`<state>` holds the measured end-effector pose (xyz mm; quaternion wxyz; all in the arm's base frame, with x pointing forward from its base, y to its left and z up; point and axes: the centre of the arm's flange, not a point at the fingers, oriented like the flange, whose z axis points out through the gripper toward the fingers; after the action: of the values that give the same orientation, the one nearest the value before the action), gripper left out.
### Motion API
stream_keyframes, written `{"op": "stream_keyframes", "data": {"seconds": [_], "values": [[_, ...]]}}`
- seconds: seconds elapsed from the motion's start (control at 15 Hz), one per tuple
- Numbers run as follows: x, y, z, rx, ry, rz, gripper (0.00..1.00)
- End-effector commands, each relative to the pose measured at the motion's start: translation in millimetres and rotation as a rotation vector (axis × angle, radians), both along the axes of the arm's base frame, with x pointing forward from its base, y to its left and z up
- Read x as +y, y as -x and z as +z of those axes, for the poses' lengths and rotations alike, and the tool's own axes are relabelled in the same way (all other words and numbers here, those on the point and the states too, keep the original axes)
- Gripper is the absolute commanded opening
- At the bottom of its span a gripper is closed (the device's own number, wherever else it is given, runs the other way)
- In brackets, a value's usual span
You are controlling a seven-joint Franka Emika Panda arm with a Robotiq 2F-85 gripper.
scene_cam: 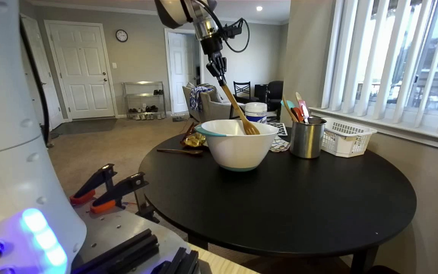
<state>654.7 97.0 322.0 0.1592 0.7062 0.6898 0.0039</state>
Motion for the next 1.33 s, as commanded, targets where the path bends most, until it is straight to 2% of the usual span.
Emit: {"op": "stream_keyframes", "data": {"seconds": [0.0,0.13,0.4,0.73,1.07,1.27], "values": [[-7.5,-23.6,-18.4,-0.029,-0.020,-0.029,0.03],[-15.6,-23.3,-24.6,-0.024,-0.033,-0.058,0.03],[-30.1,-4.0,-35.1,0.037,-0.080,-0.183,0.03],[-17.1,6.2,-43.7,0.073,-0.174,-0.296,0.03],[-10.2,2.2,-37.8,0.049,-0.208,-0.338,0.03],[-3.5,0.0,-27.7,0.027,-0.274,-0.281,0.03]]}}
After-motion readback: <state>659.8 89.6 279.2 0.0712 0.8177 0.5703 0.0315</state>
